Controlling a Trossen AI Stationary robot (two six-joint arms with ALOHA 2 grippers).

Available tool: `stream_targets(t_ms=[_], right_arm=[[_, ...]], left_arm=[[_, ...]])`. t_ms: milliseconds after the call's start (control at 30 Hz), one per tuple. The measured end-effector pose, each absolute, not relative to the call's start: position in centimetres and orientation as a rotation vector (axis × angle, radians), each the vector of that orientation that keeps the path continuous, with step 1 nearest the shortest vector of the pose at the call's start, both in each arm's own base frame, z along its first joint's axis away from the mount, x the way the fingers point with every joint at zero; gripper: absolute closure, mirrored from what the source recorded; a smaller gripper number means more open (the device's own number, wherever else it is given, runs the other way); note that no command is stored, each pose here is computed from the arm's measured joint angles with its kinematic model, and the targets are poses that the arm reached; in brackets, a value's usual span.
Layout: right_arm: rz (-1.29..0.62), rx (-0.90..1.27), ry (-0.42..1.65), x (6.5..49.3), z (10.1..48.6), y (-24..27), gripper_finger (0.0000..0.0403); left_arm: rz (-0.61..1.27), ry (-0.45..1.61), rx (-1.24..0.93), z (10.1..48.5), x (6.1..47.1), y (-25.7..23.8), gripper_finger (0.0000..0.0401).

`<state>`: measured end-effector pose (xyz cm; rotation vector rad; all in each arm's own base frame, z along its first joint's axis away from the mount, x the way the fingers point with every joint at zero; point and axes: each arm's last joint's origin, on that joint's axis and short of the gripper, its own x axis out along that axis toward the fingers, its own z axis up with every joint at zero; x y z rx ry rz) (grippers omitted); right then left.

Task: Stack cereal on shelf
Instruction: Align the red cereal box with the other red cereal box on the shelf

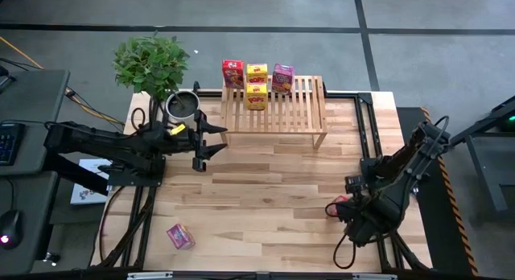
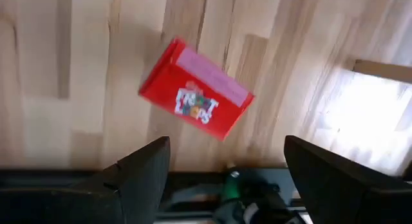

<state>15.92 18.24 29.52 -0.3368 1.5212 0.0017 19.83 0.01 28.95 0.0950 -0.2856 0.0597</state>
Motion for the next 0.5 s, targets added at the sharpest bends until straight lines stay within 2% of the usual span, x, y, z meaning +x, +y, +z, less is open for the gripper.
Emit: stream_targets(t_ms=[100, 267, 500], right_arm=[[0.044, -0.378, 1.544, 16.0, 28.8, 18.1, 0.0105], [0.279, -0.407, 1.613, 16.0, 27.7, 18.6, 0.0105], [0.397, -0.644, 1.580, 16.3, 27.4, 17.8, 0.0105]], left_arm=[[0.054, -0.275, 0.056, 28.8, 19.9, 0.0, 0.0194], [0.048, -0.257, 0.020, 28.7, 19.9, 0.0, 0.0194], [0.044, -0.229, -0.014, 28.4, 20.0, 0.0, 0.0194]])
